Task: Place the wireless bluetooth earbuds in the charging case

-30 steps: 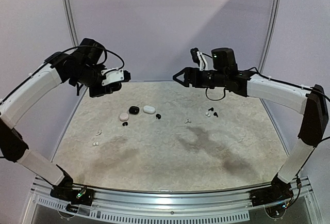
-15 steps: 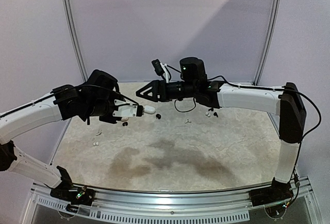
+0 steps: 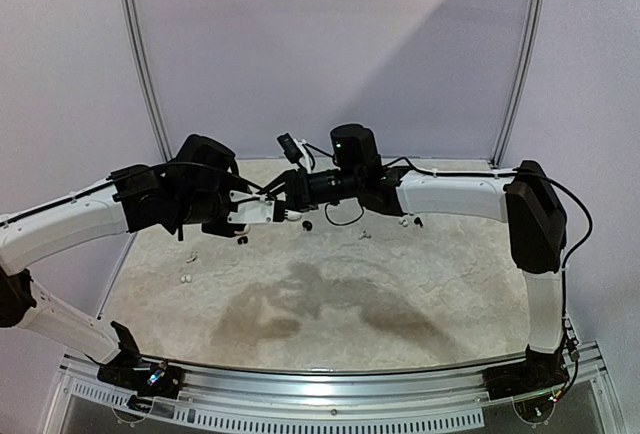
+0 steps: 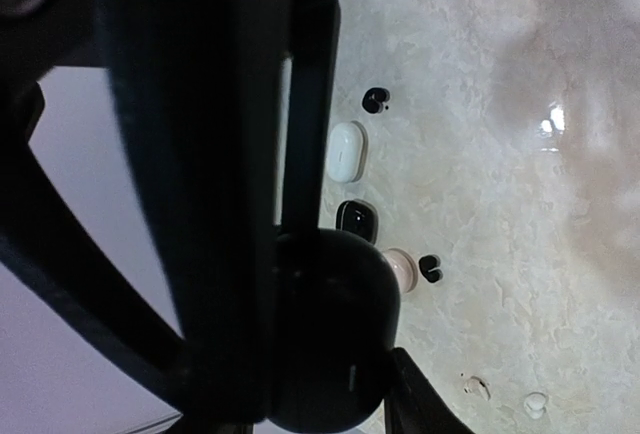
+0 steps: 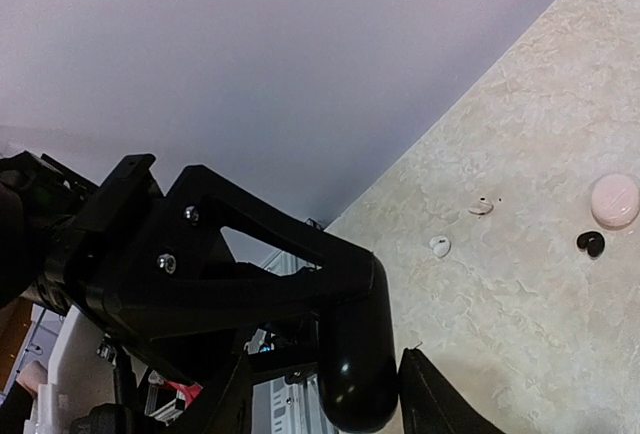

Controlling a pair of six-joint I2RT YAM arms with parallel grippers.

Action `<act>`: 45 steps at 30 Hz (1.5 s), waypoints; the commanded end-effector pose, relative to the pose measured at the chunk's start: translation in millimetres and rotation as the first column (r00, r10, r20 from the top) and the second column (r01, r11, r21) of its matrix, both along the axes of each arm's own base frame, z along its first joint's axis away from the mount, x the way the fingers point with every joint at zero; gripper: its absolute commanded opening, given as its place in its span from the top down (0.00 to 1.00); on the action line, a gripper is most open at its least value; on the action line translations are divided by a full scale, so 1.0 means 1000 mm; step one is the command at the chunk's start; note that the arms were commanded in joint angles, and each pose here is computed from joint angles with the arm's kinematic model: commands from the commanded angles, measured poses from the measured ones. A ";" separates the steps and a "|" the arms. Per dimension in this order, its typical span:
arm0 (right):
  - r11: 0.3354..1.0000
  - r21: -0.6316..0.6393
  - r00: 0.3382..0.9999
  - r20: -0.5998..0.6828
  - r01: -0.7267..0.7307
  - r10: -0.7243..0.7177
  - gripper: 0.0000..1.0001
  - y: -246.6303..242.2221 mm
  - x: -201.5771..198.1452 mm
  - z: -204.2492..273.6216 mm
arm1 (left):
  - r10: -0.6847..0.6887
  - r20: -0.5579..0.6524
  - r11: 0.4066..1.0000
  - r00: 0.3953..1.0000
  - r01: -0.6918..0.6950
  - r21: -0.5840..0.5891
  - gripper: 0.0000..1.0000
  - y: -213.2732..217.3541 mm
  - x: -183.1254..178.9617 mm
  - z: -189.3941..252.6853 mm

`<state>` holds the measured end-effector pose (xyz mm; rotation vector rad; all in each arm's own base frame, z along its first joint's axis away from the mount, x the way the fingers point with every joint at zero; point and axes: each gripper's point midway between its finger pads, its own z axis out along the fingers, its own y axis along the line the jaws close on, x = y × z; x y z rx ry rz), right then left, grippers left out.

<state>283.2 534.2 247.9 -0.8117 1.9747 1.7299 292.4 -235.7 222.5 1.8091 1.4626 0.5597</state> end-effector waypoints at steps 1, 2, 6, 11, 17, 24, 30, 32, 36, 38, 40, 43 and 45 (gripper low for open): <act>0.997 0.021 0.997 -0.002 -0.077 0.077 0.49 0.010 -0.015 0.001 | -0.004 0.020 0.998 1.000 0.005 -0.064 1.00 -0.016 0.003 0.012; 0.997 0.017 0.997 -0.005 -0.079 0.079 0.49 0.010 -0.015 0.000 | -0.001 0.021 0.998 1.000 0.002 -0.068 1.00 -0.016 0.004 0.013; 0.996 0.008 0.996 -0.011 -0.083 0.083 0.58 0.012 -0.017 -0.004 | 0.003 0.016 0.997 1.000 -0.001 -0.073 1.00 -0.016 0.003 0.010; 0.996 0.001 0.996 -0.012 -0.089 0.089 0.79 0.013 -0.017 -0.007 | 0.011 0.021 0.996 1.000 -0.010 -0.088 1.00 -0.016 0.004 0.013; 0.995 -0.005 0.995 -0.013 -0.096 0.096 1.00 0.013 -0.017 -0.007 | 0.023 0.001 0.994 1.000 -0.023 -0.107 1.00 -0.016 0.002 0.013; 0.994 -0.092 0.998 -0.003 0.066 -0.066 1.00 -0.019 0.024 -0.029 | 0.054 -0.185 0.985 0.981 -0.082 -0.151 0.01 -0.017 -0.018 -0.003; 0.955 -0.124 0.956 -0.086 0.269 -0.280 1.00 -0.081 0.080 -0.047 | 0.257 -0.438 0.942 0.861 -0.324 -0.083 0.01 -0.002 -0.008 -0.003; 0.923 -0.161 0.927 -0.083 0.349 -0.365 1.00 -0.106 0.097 -0.053 | 0.419 -0.554 0.863 0.719 -0.505 -0.002 0.04 0.013 0.015 -0.012; 0.851 -0.242 0.865 -0.077 0.466 -0.496 1.00 -0.151 0.120 -0.072 | 0.578 -0.757 0.573 0.303 -0.812 0.113 0.20 0.047 0.060 -0.024; 0.823 -0.274 0.844 -0.063 0.499 -0.533 1.00 -0.164 0.124 -0.077 | 0.580 -0.765 0.529 0.279 -0.844 0.093 0.21 0.058 0.076 -0.037; 0.800 -0.305 0.835 -0.032 0.516 -0.550 1.00 -0.171 0.125 -0.079 | 0.553 -0.803 0.477 0.221 -0.875 0.087 0.21 0.059 0.083 -0.061; 0.779 -0.334 0.824 -0.009 0.531 -0.566 1.00 -0.177 0.125 -0.084 | 0.511 -0.857 0.369 0.063 -0.917 0.152 0.21 0.051 0.081 -0.104; 0.770 -0.343 0.817 -0.014 0.538 -0.576 1.00 -0.179 0.125 -0.087 | 0.522 -0.852 0.282 -0.038 -0.935 0.215 0.21 0.052 0.076 -0.134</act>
